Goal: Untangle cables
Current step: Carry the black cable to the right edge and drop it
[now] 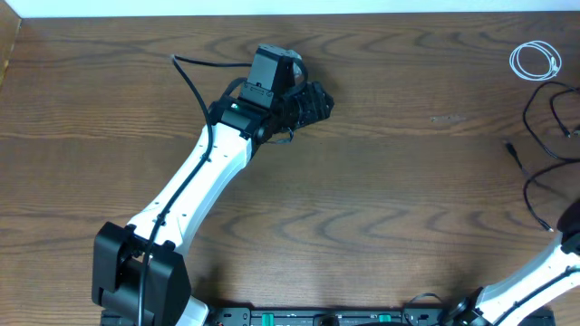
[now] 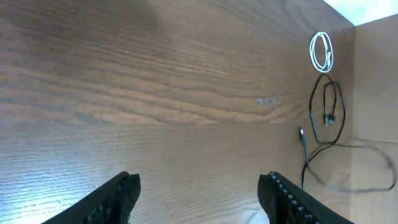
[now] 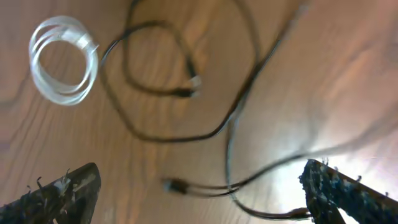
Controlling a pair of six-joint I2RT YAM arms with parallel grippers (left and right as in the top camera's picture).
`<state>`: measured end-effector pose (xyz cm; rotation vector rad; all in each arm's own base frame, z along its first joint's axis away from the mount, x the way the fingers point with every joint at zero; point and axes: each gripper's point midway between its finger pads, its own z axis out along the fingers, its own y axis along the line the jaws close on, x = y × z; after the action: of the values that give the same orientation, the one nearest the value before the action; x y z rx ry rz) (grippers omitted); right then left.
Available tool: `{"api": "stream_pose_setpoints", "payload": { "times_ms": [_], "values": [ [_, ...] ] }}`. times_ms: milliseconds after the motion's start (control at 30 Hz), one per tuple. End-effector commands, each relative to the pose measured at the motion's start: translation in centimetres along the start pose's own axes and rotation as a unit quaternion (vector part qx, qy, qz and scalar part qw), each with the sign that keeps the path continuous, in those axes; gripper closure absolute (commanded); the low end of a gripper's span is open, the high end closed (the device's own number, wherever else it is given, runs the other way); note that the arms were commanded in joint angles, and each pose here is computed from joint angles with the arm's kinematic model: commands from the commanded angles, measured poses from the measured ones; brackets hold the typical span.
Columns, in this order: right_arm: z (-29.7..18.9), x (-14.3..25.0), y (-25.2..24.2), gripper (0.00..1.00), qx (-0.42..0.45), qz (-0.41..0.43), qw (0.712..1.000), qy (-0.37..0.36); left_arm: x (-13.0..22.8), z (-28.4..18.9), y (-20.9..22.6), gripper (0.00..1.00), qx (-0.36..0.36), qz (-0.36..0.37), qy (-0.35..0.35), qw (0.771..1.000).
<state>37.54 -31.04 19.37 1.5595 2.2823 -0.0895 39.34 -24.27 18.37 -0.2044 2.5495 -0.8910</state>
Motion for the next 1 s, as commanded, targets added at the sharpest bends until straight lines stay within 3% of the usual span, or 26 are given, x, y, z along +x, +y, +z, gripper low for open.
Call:
{"api": "stream_pose_setpoints", "payload": {
  "times_ms": [0,200,300,367,400,600,667,700,833,967],
  "values": [
    [-0.5,4.3,5.8,0.01,-0.065,-0.122,0.989,0.044,-0.7,-0.1,0.4,0.34,-0.013,0.011,-0.015,1.0],
    [-2.4,13.5,12.2,0.02,-0.151,-0.332,0.923,0.125,-0.6,-0.1,0.5,0.34,-0.015,0.027,-0.013,0.999],
    [-4.1,17.7,14.3,0.18,-0.191,-0.413,0.878,0.151,-0.5,-0.1,0.6,0.32,-0.018,0.053,-0.01,0.998],
    [-5.7,20.2,15.6,0.21,-0.223,-0.452,0.848,0.163,-0.4,-0.2,0.7,0.05,-0.02,0.051,-0.006,0.998],
    [-6.6,21.2,16.0,0.21,-0.234,-0.47,0.835,0.165,-0.3,-0.2,0.8,0.05,-0.022,0.051,-0.005,0.998],
    [-13.9,27.0,18.4,0.16,-0.288,-0.56,0.767,0.122,0.0,-0.2,1.0,0.04,-0.026,0.048,0.001,0.998],
    [-17.0,28.7,18.3,0.09,-0.306,-0.582,0.746,0.104,0.0,-0.2,1.0,0.04,-0.026,0.048,0.001,0.998],
    [-18.6,29.6,18.1,0.01,-0.315,-0.591,0.736,0.096,0.0,-0.2,1.0,0.04,-0.026,0.048,0.001,0.998],
    [-24.6,33.0,16.4,0.01,-0.351,-0.623,0.695,0.071,0.0,-0.2,1.0,0.04,-0.026,0.048,0.001,0.998],
    [-29.3,36.0,14.6,0.01,-0.386,-0.615,0.684,0.073,0.0,-0.2,1.0,0.04,-0.026,0.048,0.001,0.998]
  ]
}}
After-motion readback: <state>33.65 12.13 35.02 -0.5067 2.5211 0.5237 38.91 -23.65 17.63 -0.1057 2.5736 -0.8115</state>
